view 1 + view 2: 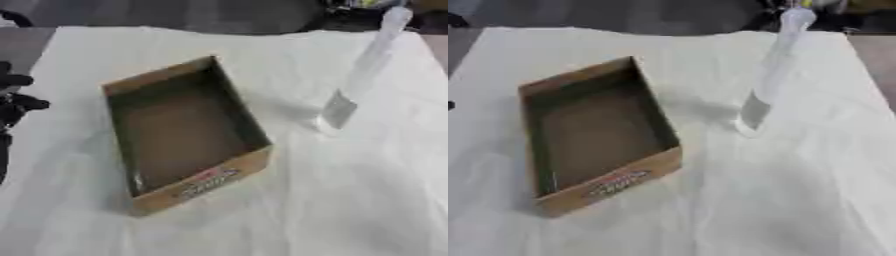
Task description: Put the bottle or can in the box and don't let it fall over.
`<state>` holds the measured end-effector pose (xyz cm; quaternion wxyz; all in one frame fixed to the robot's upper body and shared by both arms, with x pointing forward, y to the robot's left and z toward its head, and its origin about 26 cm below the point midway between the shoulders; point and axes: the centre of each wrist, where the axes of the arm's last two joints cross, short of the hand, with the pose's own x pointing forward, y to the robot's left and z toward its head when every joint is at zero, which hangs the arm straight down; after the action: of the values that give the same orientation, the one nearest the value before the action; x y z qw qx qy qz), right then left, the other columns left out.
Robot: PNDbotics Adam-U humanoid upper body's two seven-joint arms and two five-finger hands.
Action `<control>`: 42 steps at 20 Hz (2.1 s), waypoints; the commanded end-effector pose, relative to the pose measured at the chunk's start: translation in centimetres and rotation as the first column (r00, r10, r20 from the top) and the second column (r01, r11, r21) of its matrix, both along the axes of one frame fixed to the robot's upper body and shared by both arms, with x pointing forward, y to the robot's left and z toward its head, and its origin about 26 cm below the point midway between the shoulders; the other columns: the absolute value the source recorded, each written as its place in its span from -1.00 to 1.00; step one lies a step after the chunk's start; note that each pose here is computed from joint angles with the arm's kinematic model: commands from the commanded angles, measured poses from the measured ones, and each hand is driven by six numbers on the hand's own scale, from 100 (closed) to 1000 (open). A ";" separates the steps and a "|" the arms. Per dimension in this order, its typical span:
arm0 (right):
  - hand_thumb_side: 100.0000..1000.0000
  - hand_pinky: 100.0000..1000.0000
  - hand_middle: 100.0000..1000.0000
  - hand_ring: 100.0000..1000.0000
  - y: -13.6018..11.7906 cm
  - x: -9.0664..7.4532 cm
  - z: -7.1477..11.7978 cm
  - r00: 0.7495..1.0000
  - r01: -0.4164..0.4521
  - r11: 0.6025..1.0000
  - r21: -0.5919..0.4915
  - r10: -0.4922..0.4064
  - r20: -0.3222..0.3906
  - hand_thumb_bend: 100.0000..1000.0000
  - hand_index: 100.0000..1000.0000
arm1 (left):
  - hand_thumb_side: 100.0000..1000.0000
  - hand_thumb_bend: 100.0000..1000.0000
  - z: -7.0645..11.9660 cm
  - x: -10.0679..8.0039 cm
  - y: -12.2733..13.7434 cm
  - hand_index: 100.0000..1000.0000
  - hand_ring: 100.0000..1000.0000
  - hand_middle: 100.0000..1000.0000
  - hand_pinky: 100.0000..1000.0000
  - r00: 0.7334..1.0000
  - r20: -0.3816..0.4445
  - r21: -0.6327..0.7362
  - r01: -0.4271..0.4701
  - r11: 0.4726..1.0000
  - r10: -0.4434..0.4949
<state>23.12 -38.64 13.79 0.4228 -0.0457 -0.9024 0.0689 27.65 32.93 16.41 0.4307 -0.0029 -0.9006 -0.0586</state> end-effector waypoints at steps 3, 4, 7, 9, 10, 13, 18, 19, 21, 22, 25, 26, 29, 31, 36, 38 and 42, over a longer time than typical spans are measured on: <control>-0.31 0.78 0.96 0.79 -0.2 -0.1 1.0 1.000 -0.004 0.999 -0.032 0.005 0.022 -0.87 0.65 | 0.50 -0.93 0.9 -0.2 0.0 0.64 -0.01 0.24 0.28 1.000 0.031 0.016 0.002 1.000 -0.003; -0.31 0.78 0.96 0.79 -0.2 -0.1 1.0 1.000 -0.004 0.999 -0.032 0.005 0.022 -0.87 0.65 | 0.50 -0.93 0.9 -0.2 0.0 0.64 -0.01 0.24 0.28 1.000 0.031 0.016 0.002 1.000 -0.003; -0.31 0.78 0.96 0.79 -0.2 -0.1 1.0 1.000 -0.003 0.999 -0.034 0.004 0.022 -0.87 0.65 | 0.50 -0.93 0.9 -0.2 0.0 0.64 -0.01 0.24 0.28 1.000 0.031 0.016 0.002 1.000 -0.003; -0.31 0.78 0.96 0.79 -0.3 -0.2 1.0 1.000 -0.002 0.999 -0.037 0.003 0.023 -0.87 0.65 | 0.50 -0.93 0.9 -0.2 0.0 0.64 -0.01 0.24 0.28 1.000 0.031 0.016 0.002 1.000 -0.003; -0.27 0.78 0.96 0.80 -0.3 -0.2 1.0 1.000 -0.002 0.999 -0.040 0.003 0.023 -0.82 0.65 | 0.50 -0.93 0.9 -0.2 0.1 0.64 -0.01 0.24 0.28 1.000 0.031 0.016 0.002 1.000 -0.003; -0.33 0.78 0.95 0.80 -0.6 -0.3 1.2 0.999 0.002 0.998 -0.063 0.000 0.033 -0.86 0.65 | 0.50 -0.93 0.9 -0.2 0.1 0.64 -0.01 0.24 0.28 1.000 0.030 0.017 0.001 1.000 -0.002; -0.35 0.78 0.95 0.82 -1.4 -0.7 1.7 0.998 0.012 0.992 -0.128 -0.005 0.058 -0.84 0.66 | 0.50 -0.93 0.9 -0.2 0.1 0.64 -0.01 0.24 0.28 1.000 0.029 0.019 0.002 1.000 -0.003; -0.35 0.78 0.95 0.82 -1.5 -0.8 1.8 0.998 0.016 0.989 -0.147 -0.007 0.061 -0.84 0.66 | 0.50 -0.93 0.9 -0.2 0.1 0.64 -0.01 0.24 0.28 1.000 0.029 0.020 0.003 1.000 -0.003; -0.35 0.77 0.95 0.83 -1.9 -1.0 1.9 0.998 0.023 0.982 -0.186 -0.011 0.064 -0.84 0.66 | 0.50 -0.93 0.9 -0.2 0.2 0.64 -0.01 0.24 0.28 1.000 0.028 0.021 0.002 1.000 -0.002; -0.35 0.77 0.95 0.83 -2.0 -1.2 1.9 0.998 0.027 0.978 -0.205 -0.014 0.065 -0.83 0.66 | 0.50 -0.93 0.9 -0.2 0.2 0.64 -0.01 0.24 0.28 1.000 0.027 0.022 0.001 1.000 -0.002; -0.36 0.76 0.94 0.84 -2.6 -1.5 2.2 0.997 0.035 0.959 -0.282 -0.015 0.072 -0.82 0.67 | 0.50 -0.93 0.9 -0.3 0.2 0.64 -0.01 0.24 0.28 1.000 0.026 0.024 -0.001 1.000 0.000; -0.36 0.76 0.94 0.84 -2.7 -1.6 2.3 0.997 0.038 0.952 -0.305 -0.015 0.076 -0.82 0.67 | 0.50 -0.93 0.9 -0.3 0.3 0.64 -0.01 0.24 0.28 1.000 0.026 0.025 -0.001 1.000 0.000; -0.36 0.75 0.93 0.84 -3.2 -1.8 2.8 0.996 0.044 0.926 -0.374 -0.013 0.084 -0.81 0.67 | 0.50 -0.93 0.9 -0.3 0.3 0.64 -0.01 0.24 0.29 1.000 0.026 0.028 0.000 1.000 -0.001; -0.34 0.75 0.94 0.86 -3.5 -2.0 3.2 0.997 0.041 0.900 -0.434 -0.008 0.079 -0.80 0.67 | 0.50 -0.93 0.9 -0.3 0.3 0.64 -0.01 0.24 0.29 1.000 0.027 0.030 0.000 1.000 -0.001; -0.35 0.75 0.94 0.88 -4.5 -2.4 4.5 0.998 0.014 0.805 -0.594 0.028 0.061 -0.70 0.68 | 0.50 -0.94 0.8 -0.4 0.4 0.64 -0.01 0.24 0.29 1.000 0.024 0.036 -0.002 0.999 0.001; -0.33 0.76 0.95 0.90 -4.9 -2.4 5.3 0.997 -0.010 0.739 -0.674 0.061 0.052 -0.66 0.70 | 0.49 -0.94 0.8 -0.4 0.5 0.64 -0.01 0.24 0.29 1.000 0.024 0.037 -0.004 0.999 0.003; -0.30 0.75 0.95 0.91 -5.3 -2.3 6.6 0.995 -0.058 0.595 -0.801 0.104 0.006 -0.63 0.70 | 0.49 -0.94 0.7 -0.5 0.5 0.64 -0.01 0.24 0.29 1.000 0.022 0.041 -0.005 0.999 0.004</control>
<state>20.61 -43.97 18.66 0.3514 -0.1820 -0.8050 0.4420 27.42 33.23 16.18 0.4334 0.0016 -0.8991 -0.0609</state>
